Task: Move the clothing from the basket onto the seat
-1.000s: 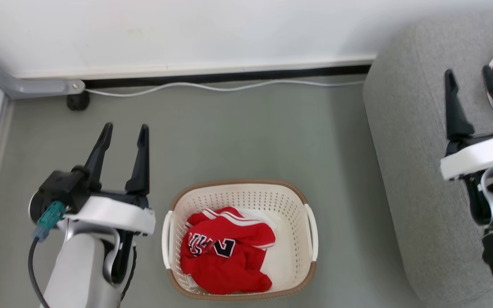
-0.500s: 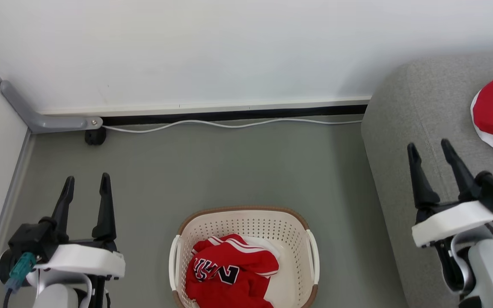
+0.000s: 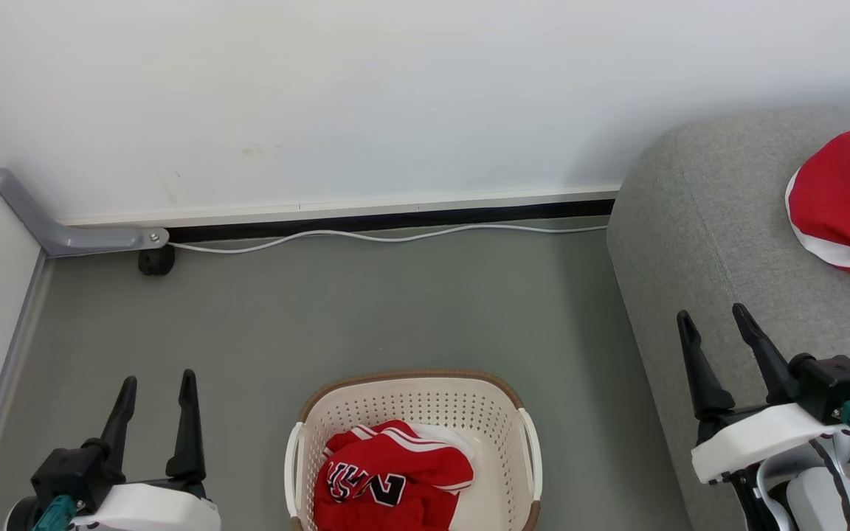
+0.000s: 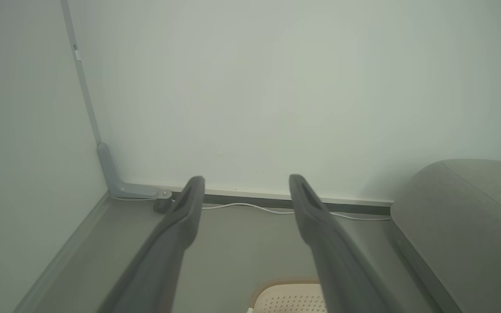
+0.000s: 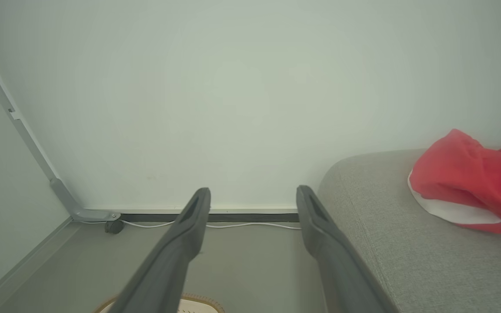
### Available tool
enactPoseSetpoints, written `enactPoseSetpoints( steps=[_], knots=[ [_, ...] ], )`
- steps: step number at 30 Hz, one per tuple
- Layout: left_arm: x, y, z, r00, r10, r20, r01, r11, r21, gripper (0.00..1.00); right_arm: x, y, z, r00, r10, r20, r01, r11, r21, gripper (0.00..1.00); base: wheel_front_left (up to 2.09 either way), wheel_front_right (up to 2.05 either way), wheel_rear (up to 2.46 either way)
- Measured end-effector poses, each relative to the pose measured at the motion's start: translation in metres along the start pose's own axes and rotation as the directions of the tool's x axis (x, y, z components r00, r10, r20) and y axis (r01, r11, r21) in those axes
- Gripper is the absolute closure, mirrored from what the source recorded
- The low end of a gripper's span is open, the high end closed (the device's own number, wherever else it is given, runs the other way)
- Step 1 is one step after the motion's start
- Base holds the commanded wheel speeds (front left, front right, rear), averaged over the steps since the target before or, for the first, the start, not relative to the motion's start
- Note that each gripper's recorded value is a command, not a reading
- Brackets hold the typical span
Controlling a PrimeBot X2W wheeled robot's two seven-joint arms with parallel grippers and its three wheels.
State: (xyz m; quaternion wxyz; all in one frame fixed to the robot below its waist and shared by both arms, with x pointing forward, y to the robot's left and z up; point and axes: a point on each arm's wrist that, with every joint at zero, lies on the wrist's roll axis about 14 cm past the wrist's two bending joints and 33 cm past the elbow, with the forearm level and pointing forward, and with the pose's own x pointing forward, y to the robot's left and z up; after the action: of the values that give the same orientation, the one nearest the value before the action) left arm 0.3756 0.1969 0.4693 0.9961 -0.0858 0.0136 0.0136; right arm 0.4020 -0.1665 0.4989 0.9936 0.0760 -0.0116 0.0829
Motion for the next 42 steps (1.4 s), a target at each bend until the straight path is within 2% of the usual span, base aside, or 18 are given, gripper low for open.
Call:
enactPoseSetpoints(
  steps=[16, 28, 35, 42],
  knots=[
    [-0.001, -0.017, -0.026, 0.996, -0.051, -0.077, 0.05, 0.999, -0.018, 0.0, 0.008, -0.003, -0.001, 1.0, -0.005, 0.0, 0.005, 1.0, -0.01, 0.0, 0.0, 0.0, 0.0],
    [0.024, -0.06, -0.093, 0.953, -0.154, -0.262, 0.137, 0.987, -0.084, 0.0, 0.061, -0.007, 0.005, 0.999, 0.023, 0.041, -0.022, 0.999, -0.028, 0.0, 0.0, 0.0, 0.0],
    [0.05, -0.097, -0.15, 0.884, -0.258, -0.39, 0.223, 0.966, -0.133, 0.0, 0.099, -0.013, -0.006, 0.998, 0.042, 0.046, -0.04, 0.998, -0.043, 0.0, 0.0, 0.0, 0.0],
    [0.065, -0.121, -0.23, 0.763, -0.321, -0.561, 0.278, 0.947, -0.164, 0.0, 0.127, -0.024, -0.04, 0.999, 0.045, 0.0, -0.045, 0.998, -0.054, 0.0, 0.0, 0.0, 0.0]
  ],
)
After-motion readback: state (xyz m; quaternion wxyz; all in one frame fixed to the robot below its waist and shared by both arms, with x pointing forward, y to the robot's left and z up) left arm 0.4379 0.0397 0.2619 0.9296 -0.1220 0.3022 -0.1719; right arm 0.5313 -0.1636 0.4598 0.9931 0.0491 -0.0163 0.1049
